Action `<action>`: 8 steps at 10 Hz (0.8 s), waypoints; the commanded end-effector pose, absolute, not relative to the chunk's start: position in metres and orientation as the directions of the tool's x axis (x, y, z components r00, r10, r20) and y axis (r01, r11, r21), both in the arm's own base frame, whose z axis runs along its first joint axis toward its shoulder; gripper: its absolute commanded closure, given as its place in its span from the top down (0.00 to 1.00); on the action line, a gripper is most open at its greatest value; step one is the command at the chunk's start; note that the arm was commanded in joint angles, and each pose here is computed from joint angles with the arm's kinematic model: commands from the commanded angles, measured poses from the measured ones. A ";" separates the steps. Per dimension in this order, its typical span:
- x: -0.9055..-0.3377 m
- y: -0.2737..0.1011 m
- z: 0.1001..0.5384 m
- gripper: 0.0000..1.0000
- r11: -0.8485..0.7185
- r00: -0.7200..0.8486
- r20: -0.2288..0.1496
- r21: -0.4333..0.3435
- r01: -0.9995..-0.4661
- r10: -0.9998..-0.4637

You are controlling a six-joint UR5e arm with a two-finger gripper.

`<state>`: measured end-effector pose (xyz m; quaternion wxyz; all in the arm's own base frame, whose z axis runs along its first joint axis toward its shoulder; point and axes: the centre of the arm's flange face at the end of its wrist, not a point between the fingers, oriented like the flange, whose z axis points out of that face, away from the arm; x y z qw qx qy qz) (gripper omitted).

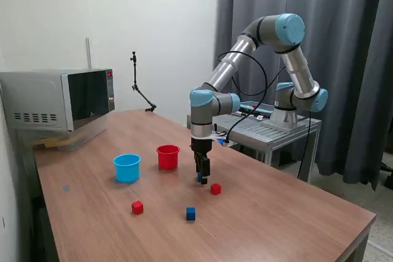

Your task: Place red objects in the red bin, and blue objects in the blue bin.

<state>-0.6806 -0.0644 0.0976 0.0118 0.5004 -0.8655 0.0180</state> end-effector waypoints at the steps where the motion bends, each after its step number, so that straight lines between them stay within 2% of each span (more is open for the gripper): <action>1: -0.680 -0.064 0.098 1.00 0.499 -0.499 0.042 -0.012 -0.866 -0.865; 3: -0.681 -0.063 0.099 1.00 0.501 -0.500 0.044 -0.006 -0.866 -0.865; 4: -0.683 -0.060 0.106 0.00 0.503 -0.502 0.052 0.012 -0.864 -0.863; 6: -0.681 -0.043 0.112 0.00 0.522 -0.520 0.055 0.020 -0.853 -0.852; 8: -0.679 -0.044 0.111 0.00 0.522 -0.520 0.053 0.015 -0.853 -0.852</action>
